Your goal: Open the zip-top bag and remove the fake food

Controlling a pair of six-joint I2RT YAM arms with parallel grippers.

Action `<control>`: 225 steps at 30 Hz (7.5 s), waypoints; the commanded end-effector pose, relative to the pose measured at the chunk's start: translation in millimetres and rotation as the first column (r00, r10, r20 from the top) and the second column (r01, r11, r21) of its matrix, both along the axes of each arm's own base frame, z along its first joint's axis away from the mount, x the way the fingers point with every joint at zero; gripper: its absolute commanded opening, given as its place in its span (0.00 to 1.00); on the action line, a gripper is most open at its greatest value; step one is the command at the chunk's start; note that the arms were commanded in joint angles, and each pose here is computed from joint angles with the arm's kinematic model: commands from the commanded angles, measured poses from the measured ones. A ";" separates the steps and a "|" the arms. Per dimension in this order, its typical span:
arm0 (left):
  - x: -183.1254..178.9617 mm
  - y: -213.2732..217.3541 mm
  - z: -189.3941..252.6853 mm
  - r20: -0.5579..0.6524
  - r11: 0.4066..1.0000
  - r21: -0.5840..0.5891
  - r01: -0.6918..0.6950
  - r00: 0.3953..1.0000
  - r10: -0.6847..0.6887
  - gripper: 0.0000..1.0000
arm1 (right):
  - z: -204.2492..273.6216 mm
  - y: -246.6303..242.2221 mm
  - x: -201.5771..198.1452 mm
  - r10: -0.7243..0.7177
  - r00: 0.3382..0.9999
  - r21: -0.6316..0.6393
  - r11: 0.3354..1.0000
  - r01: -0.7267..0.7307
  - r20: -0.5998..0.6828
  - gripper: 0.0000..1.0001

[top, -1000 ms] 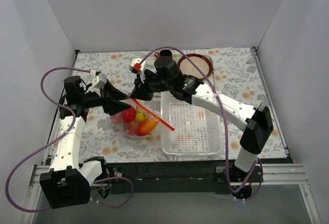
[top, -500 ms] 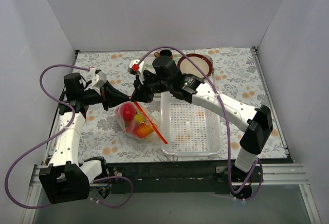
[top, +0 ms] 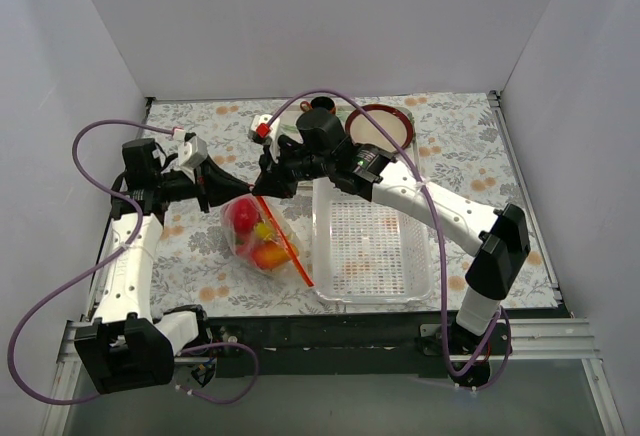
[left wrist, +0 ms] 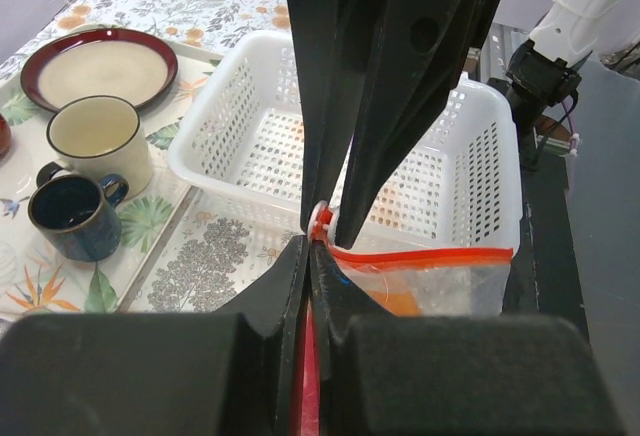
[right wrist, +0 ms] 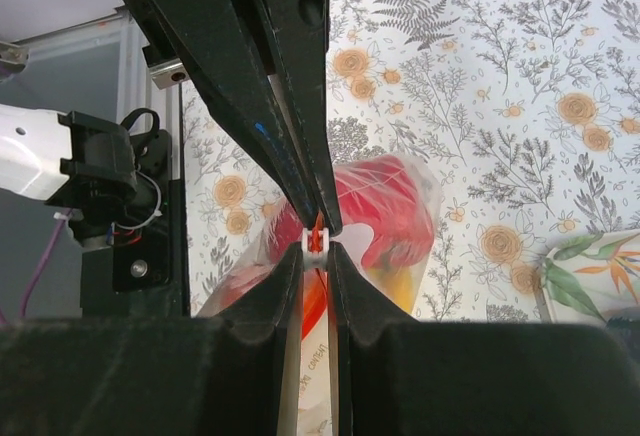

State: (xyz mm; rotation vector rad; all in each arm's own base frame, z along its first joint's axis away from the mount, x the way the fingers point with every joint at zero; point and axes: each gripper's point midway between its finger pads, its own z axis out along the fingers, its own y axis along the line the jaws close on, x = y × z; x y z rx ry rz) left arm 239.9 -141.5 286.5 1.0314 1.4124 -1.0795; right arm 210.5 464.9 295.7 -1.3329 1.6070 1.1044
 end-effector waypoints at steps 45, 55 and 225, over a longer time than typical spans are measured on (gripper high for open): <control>61.4 66.2 64.3 0.216 0.967 0.052 -0.251 0.948 0.235 0.00 | -111.6 -72.0 -92.6 -0.059 0.982 -0.179 0.983 0.027 -0.177 0.22; 32.3 61.1 3.0 0.140 0.965 0.131 -0.226 0.968 0.207 0.00 | -33.0 -39.3 -24.1 -0.318 0.947 -0.057 0.947 0.316 -0.048 0.28; -12.1 224.5 -217.6 -0.323 0.447 0.746 -0.494 0.319 0.891 0.00 | -144.1 96.3 -153.5 0.115 0.824 0.061 0.993 -0.097 -0.555 0.01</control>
